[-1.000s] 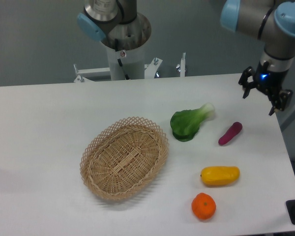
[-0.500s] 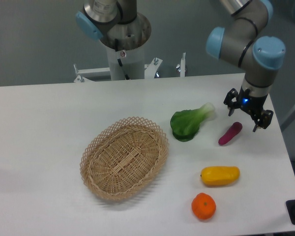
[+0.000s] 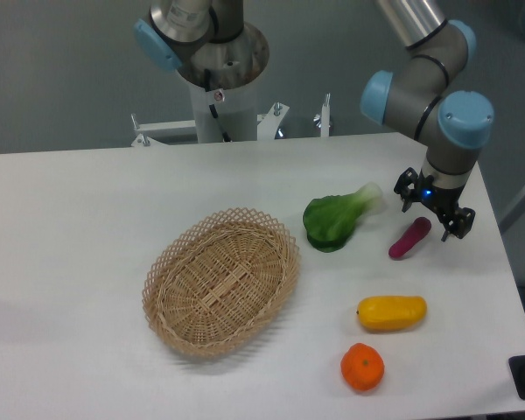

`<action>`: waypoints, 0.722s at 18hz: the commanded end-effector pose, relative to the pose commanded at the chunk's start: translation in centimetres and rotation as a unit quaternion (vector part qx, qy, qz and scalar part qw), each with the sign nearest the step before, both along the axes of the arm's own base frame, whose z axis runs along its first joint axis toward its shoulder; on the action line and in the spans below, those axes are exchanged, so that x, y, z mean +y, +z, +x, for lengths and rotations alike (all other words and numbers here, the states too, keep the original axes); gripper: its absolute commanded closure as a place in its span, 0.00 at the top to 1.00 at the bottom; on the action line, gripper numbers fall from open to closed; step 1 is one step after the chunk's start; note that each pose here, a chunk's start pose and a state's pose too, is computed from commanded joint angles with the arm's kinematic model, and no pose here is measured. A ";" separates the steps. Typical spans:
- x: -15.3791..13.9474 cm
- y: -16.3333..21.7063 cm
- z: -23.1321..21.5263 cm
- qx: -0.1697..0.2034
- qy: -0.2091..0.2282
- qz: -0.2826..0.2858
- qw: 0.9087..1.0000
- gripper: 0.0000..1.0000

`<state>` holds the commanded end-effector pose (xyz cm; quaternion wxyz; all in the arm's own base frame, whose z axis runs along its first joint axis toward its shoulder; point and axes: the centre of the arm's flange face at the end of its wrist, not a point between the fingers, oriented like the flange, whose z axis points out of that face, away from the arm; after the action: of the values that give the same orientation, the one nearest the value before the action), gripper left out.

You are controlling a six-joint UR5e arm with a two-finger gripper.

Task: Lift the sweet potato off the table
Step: 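Lower the gripper and close it around the sweet potato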

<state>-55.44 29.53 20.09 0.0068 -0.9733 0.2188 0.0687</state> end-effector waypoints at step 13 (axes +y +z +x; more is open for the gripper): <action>0.0 -0.6 0.5 0.004 -0.009 0.001 1.000 0.37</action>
<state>-54.94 29.50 19.45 0.0072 -0.9710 0.2277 0.0726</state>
